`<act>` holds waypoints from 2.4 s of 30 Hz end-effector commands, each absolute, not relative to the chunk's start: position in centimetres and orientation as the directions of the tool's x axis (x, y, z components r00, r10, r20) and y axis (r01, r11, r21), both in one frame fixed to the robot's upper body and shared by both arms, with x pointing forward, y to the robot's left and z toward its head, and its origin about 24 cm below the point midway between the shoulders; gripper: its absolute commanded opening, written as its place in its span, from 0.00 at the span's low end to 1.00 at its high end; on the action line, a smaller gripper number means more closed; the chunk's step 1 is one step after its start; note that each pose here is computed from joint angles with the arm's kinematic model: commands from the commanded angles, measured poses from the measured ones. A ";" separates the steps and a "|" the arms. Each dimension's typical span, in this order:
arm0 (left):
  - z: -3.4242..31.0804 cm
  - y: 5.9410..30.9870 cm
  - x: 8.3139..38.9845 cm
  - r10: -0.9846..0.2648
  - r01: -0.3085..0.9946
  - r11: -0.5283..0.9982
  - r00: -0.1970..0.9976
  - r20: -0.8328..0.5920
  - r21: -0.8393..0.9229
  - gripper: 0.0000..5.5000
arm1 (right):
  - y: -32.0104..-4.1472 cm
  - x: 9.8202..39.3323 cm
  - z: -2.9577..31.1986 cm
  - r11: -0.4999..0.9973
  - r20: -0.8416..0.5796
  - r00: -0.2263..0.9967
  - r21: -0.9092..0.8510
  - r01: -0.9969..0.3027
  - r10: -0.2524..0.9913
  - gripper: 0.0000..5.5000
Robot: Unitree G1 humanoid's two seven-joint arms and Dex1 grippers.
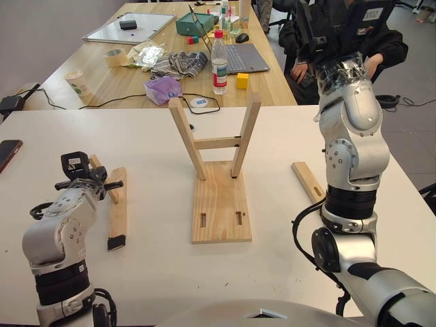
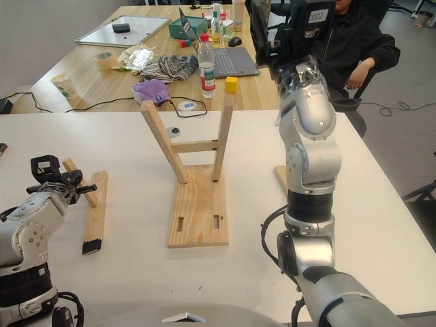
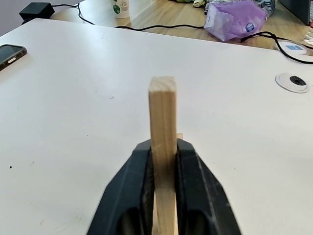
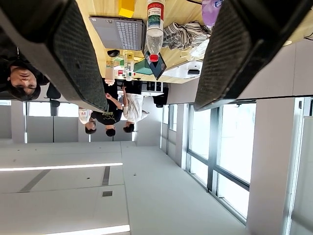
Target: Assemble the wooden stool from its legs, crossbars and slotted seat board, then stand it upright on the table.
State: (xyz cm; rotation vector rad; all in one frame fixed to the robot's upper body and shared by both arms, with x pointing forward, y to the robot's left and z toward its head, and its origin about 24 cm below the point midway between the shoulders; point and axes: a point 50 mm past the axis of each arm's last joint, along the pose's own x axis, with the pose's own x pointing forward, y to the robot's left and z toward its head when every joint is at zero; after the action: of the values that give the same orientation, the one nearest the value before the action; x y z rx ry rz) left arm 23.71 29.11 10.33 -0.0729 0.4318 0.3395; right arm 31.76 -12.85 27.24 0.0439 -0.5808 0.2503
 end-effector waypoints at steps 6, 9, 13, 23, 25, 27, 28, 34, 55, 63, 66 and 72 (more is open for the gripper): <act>7.9 28.5 21.6 0.200 -0.232 0.970 0.933 -0.298 -0.075 0.07 | -12.8 31.3 27.1 0.966 0.565 0.791 -0.045 -0.253 0.234 0.59; 6.5 28.9 19.6 0.184 -0.201 0.977 0.961 -0.205 -0.067 0.07 | -13.0 31.3 27.1 0.966 0.569 0.788 -0.050 -0.253 0.236 0.59; 4.1 29.0 18.0 0.159 -0.168 0.986 0.962 -0.220 -0.020 0.07 | -13.0 31.5 27.1 0.965 0.571 0.785 -0.055 -0.255 0.240 0.59; 1.3 29.0 15.9 0.129 -0.104 0.988 0.963 -0.238 0.115 0.07 | -13.0 31.5 26.8 0.966 0.569 0.788 -0.052 -0.252 0.236 0.59; 1.0 29.2 15.5 0.140 -0.121 0.988 0.962 -0.234 0.092 0.07 | -12.9 31.6 26.8 0.966 0.568 0.789 -0.049 -0.253 0.235 0.59; 0.9 29.2 15.5 0.138 -0.123 0.989 0.964 -0.226 0.079 0.07 | -12.9 31.6 26.7 0.967 0.568 0.789 -0.048 -0.252 0.234 0.59; 1.0 29.2 15.5 0.137 -0.124 0.990 0.965 -0.222 0.074 0.07 | -13.0 31.7 26.7 0.967 0.567 0.790 -0.048 -0.252 0.233 0.59; 0.8 29.1 15.7 0.131 -0.119 0.991 0.965 -0.226 0.068 0.07 | -12.9 31.7 26.7 0.967 0.567 0.790 -0.048 -0.251 0.233 0.59; 14.3 33.4 18.0 -0.074 0.063 0.993 0.991 0.112 0.104 0.30 | -13.0 31.5 26.5 0.968 0.563 0.792 -0.065 -0.243 0.237 0.59; 23.2 32.0 23.3 -0.122 0.154 0.986 0.927 0.354 -0.064 0.20 | -12.2 31.7 26.3 0.960 0.557 0.786 -0.079 -0.269 0.266 0.59; 21.5 31.1 24.3 -0.157 0.185 0.979 0.949 0.274 -0.082 0.12 | -12.1 31.7 26.1 0.958 0.556 0.786 -0.077 -0.276 0.271 0.59; 16.0 32.1 23.8 -0.129 0.141 0.983 0.986 0.104 -0.121 0.00 | -12.1 31.7 25.9 0.958 0.553 0.787 -0.076 -0.277 0.272 0.59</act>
State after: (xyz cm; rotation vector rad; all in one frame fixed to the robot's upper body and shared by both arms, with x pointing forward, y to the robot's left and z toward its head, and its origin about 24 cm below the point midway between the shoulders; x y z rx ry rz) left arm 24.16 31.71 18.12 -0.1179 -0.1654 -0.1580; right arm 31.67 -12.07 26.08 0.0190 -0.5963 0.3001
